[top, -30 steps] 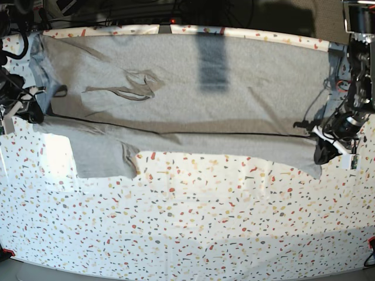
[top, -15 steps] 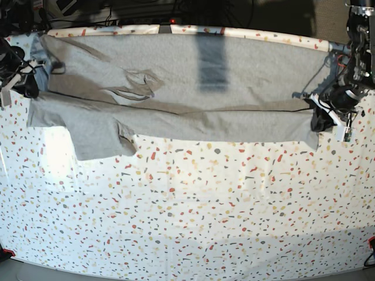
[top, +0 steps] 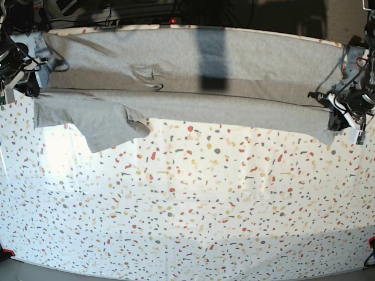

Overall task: Fold the T-shirt properly
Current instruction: 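Lay the hem over the shirt body and release both grippers, then grasp the folded side edge with the right gripper and fold it inward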

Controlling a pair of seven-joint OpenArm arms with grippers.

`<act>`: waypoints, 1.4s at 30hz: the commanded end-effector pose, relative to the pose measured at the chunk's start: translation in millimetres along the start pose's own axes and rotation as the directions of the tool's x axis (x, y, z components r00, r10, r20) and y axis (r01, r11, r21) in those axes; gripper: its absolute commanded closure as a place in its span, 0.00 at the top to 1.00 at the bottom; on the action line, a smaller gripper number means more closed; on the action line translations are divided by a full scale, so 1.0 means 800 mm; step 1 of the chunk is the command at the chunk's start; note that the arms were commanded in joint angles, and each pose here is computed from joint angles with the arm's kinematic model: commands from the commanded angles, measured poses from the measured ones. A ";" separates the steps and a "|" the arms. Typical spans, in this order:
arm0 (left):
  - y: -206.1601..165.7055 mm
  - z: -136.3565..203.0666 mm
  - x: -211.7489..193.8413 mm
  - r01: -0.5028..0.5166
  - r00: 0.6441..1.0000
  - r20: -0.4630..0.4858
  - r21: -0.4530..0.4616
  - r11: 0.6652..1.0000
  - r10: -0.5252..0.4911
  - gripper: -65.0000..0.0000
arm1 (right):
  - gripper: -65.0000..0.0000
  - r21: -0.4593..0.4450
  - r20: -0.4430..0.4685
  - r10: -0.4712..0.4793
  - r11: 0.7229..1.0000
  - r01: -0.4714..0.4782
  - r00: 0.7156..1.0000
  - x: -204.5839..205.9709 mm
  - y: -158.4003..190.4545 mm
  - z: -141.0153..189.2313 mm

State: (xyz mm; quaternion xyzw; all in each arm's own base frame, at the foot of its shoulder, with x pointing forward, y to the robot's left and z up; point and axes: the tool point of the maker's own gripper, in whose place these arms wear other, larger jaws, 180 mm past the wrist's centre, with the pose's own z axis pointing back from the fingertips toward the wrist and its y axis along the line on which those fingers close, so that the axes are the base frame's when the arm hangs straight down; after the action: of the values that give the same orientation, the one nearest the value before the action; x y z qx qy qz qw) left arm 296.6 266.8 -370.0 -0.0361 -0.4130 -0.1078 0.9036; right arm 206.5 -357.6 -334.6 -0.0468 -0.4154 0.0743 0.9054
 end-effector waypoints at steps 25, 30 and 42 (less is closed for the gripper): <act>0.017 0.012 0.005 0.018 0.998 0.065 0.070 0.997 -0.022 0.52 | 0.50 0.114 0.140 -0.138 0.986 0.123 0.981 0.063 0.016 -0.006; 0.003 0.010 0.021 -0.061 0.987 0.153 0.024 0.998 0.057 0.52 | 0.50 0.217 0.070 -0.137 0.969 0.119 0.988 0.094 0.061 -0.045; -0.032 -0.002 0.008 -0.144 0.977 0.156 -0.021 0.989 0.145 0.52 | 0.50 0.169 -0.029 0.032 0.985 -0.027 0.999 0.149 0.109 -0.148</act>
State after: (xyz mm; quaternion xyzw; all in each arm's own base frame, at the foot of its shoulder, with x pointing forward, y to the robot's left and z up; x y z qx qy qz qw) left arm 288.0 236.0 -381.6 -0.0838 -0.4566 -0.0348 0.8850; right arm 350.5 -249.2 -358.3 0.0298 -0.3588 0.1199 0.9252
